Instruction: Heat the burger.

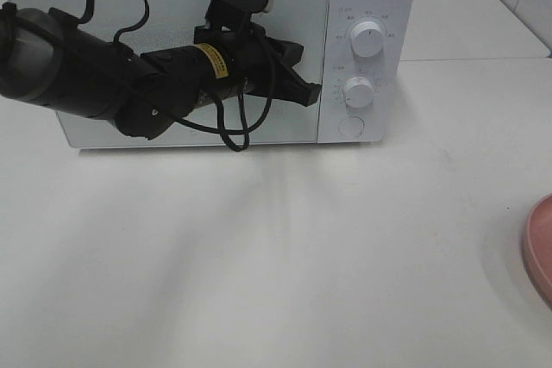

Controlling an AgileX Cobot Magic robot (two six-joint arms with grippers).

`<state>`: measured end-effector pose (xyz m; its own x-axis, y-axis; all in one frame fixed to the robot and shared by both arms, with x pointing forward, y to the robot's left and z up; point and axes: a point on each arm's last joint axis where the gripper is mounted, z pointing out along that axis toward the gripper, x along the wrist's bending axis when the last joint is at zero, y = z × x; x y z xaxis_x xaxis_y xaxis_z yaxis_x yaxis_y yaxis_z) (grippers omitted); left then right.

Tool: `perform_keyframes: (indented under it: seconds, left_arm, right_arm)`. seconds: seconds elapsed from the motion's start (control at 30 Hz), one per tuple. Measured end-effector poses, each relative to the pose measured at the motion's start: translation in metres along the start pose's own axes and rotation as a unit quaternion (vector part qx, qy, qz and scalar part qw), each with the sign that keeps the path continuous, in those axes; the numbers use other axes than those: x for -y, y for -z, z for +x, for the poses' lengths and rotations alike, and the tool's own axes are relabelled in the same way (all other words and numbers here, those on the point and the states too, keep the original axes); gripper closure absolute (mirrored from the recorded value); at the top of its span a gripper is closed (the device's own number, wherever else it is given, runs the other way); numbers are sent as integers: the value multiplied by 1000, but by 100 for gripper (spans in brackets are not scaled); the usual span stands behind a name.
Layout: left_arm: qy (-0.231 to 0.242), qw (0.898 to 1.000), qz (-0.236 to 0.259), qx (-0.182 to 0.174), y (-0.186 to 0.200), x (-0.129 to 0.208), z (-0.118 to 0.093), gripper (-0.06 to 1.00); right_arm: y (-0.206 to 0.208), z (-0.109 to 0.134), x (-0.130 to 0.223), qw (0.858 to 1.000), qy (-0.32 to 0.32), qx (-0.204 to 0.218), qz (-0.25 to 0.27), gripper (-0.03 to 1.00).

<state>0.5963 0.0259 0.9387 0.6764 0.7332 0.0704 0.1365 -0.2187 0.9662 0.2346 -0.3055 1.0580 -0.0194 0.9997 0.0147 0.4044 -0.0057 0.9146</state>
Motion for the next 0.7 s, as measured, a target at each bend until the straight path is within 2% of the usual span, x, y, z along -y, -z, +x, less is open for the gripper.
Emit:
perform_keyframes:
  seconds: [0.3, 0.43, 0.47, 0.5, 0.53, 0.57, 0.6, 0.67, 0.7]
  left_arm:
    - [40, 998, 43, -7, 7, -23, -15, 94]
    - [45, 996, 76, 2, 16, -35, -26, 94]
    - [40, 993, 109, 13, 22, -38, -37, 94]
    - [35, 989, 144, 24, 29, -39, -47, 86]
    - [35, 989, 144, 24, 29, -39, -47, 86]
    - [31, 985, 167, 30, 32, -38, -52, 77]
    - [31, 985, 167, 30, 32, -38, -52, 77]
    - [21, 968, 248, 44, 45, -32, -66, 28]
    - [21, 968, 248, 44, 45, -32, -66, 28]
  right_arm:
    - [0, 0, 0, 1000, 0, 0, 0, 21]
    - [0, 0, 0, 1000, 0, 0, 0, 21]
    - [0, 0, 0, 1000, 0, 0, 0, 21]
    - [0, 0, 0, 1000, 0, 0, 0, 21]
    - [0, 0, 0, 1000, 0, 0, 0, 21]
    - [0, 0, 0, 1000, 0, 0, 0, 21]
    - [0, 0, 0, 1000, 0, 0, 0, 21]
    - [0, 0, 0, 1000, 0, 0, 0, 21]
    - [0, 0, 0, 1000, 0, 0, 0, 21]
